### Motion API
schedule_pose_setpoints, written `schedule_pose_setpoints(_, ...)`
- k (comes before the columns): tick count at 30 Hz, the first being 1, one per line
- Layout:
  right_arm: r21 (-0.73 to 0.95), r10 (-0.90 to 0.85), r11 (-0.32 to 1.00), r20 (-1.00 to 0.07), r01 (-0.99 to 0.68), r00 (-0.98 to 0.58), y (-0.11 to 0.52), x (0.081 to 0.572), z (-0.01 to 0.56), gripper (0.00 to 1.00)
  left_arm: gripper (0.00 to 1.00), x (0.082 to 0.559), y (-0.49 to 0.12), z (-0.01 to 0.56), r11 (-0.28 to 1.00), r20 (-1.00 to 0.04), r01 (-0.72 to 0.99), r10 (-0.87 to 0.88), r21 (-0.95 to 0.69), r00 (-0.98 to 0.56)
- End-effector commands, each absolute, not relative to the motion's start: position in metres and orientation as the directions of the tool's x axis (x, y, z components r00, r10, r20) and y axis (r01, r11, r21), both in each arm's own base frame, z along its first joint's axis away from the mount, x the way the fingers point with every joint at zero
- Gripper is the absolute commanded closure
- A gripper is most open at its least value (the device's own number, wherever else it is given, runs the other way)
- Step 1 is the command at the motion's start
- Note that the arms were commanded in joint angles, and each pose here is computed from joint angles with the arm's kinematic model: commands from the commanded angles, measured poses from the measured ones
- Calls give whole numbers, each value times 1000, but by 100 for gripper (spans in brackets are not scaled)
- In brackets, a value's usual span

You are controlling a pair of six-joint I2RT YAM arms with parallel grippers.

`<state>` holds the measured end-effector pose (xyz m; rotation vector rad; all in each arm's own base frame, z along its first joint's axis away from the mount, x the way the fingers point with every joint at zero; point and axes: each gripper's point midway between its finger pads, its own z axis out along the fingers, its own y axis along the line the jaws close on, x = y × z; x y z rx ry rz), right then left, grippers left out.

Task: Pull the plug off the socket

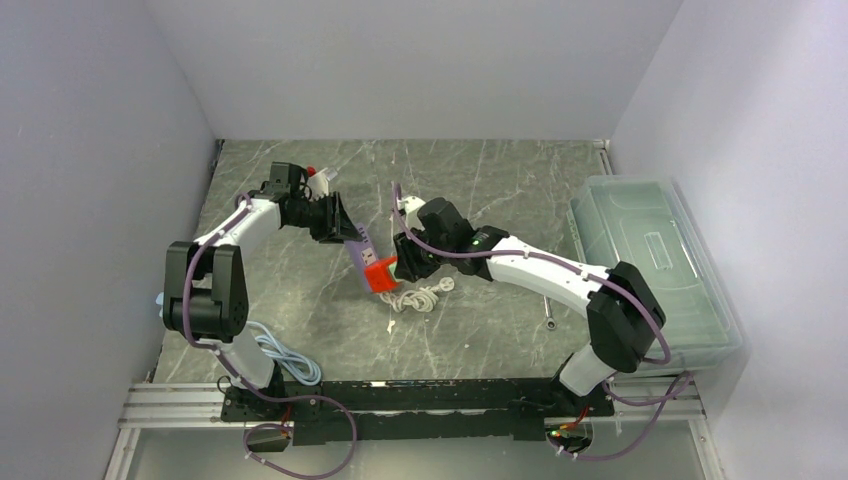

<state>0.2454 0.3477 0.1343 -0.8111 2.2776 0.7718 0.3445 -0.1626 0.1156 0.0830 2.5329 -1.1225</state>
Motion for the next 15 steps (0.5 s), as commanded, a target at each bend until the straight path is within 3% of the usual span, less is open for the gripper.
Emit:
schedule_pose_setpoints(1, 373, -351, 459, -758, -806, -550, 371, 223, 165, 100, 100, 341, -180, 154, 607, -435, 308, -69, -732, -898)
schedule_pose_setpoints(15, 414, -353, 332, -779, -848, -518, 374, 204, 170, 100, 100, 342, -179, 150, 633, -442, 311, -55, -709, -895)
